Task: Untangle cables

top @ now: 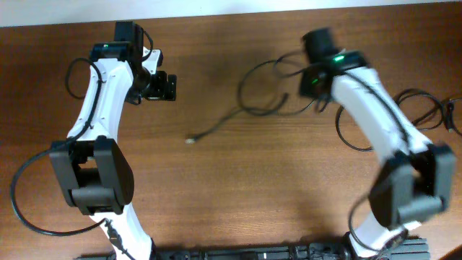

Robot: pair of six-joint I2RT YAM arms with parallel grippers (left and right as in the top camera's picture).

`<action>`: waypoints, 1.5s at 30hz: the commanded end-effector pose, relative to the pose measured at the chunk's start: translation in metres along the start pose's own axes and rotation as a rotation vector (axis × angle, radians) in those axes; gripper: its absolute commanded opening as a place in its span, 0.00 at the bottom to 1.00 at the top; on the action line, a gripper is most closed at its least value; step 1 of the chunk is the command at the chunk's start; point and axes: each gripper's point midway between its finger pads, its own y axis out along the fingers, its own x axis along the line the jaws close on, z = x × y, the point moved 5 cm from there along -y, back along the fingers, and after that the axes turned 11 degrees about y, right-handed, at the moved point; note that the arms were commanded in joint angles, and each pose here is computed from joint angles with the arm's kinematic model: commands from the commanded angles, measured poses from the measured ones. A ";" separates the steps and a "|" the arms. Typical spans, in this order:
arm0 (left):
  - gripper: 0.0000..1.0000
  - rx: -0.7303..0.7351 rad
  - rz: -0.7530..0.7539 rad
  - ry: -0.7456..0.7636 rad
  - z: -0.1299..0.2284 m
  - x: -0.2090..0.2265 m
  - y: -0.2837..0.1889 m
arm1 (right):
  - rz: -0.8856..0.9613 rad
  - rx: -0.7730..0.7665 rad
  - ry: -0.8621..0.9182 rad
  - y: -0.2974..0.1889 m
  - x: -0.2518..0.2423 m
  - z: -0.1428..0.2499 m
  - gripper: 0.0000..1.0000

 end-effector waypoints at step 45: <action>0.96 -0.044 0.005 0.003 -0.004 -0.005 -0.015 | -0.099 0.521 -0.460 0.099 -0.062 0.016 0.79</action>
